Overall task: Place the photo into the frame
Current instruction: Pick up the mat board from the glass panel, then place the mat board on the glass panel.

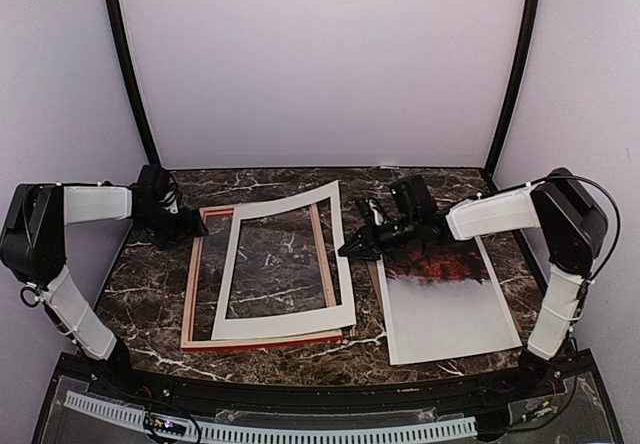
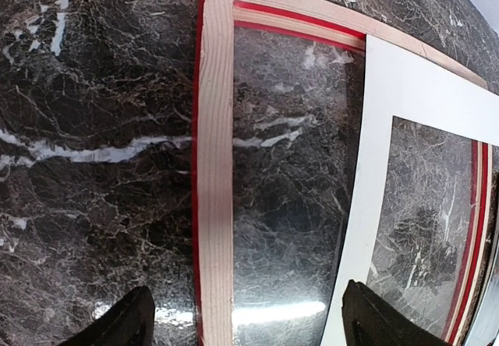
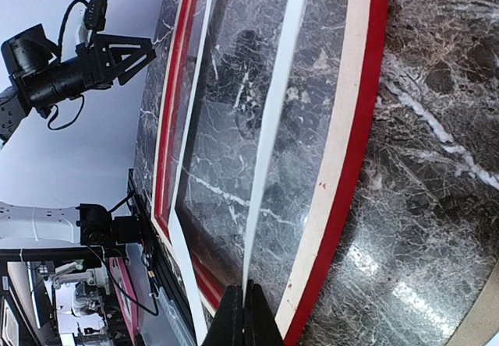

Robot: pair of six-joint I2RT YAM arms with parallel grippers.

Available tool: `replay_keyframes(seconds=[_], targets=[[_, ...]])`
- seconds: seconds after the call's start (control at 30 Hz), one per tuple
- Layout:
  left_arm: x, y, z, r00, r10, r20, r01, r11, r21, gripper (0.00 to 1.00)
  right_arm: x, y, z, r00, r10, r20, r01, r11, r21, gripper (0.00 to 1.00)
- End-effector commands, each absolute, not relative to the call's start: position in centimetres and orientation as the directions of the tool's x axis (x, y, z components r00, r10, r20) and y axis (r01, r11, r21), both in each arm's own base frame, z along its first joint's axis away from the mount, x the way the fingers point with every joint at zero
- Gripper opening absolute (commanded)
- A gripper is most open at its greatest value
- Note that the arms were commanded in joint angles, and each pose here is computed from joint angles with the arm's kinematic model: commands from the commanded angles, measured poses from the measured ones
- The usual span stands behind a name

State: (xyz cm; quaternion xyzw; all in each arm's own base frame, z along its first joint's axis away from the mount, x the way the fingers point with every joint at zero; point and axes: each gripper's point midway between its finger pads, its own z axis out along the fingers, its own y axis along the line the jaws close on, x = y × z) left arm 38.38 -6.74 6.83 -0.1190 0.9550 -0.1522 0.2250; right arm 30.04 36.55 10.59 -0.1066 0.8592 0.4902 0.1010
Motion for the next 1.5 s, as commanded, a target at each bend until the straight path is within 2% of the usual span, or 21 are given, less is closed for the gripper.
replay_keyframes(seconds=[0.0, 0.43, 0.8, 1.47], targets=[[38.0, -7.4, 5.6, -0.890, -0.301, -0.342, -0.162, 0.910, -0.381, 0.85, 29.7, 36.6, 9.4, -0.962, -0.130, -0.239, -0.272, 0.500, 0.822, 0.00], [37.6, -9.3, 4.7, -0.908, -0.305, -0.287, -0.142, 0.869, -0.475, 0.82, 30.6, 37.9, 9.2, -0.968, -0.127, -0.215, -0.249, 0.500, 0.829, 0.00], [37.5, -11.9, 5.6, -0.915, -0.272, -0.296, -0.073, 0.836, -0.543, 0.80, 31.8, 38.9, 8.8, -0.971, -0.107, -0.213, -0.238, 0.510, 0.827, 0.00], [37.8, -13.9, 6.2, -0.920, -0.234, -0.316, -0.030, 0.843, -0.537, 0.80, 32.0, 39.2, 7.5, -0.973, -0.093, -0.212, -0.227, 0.560, 0.797, 0.00]])
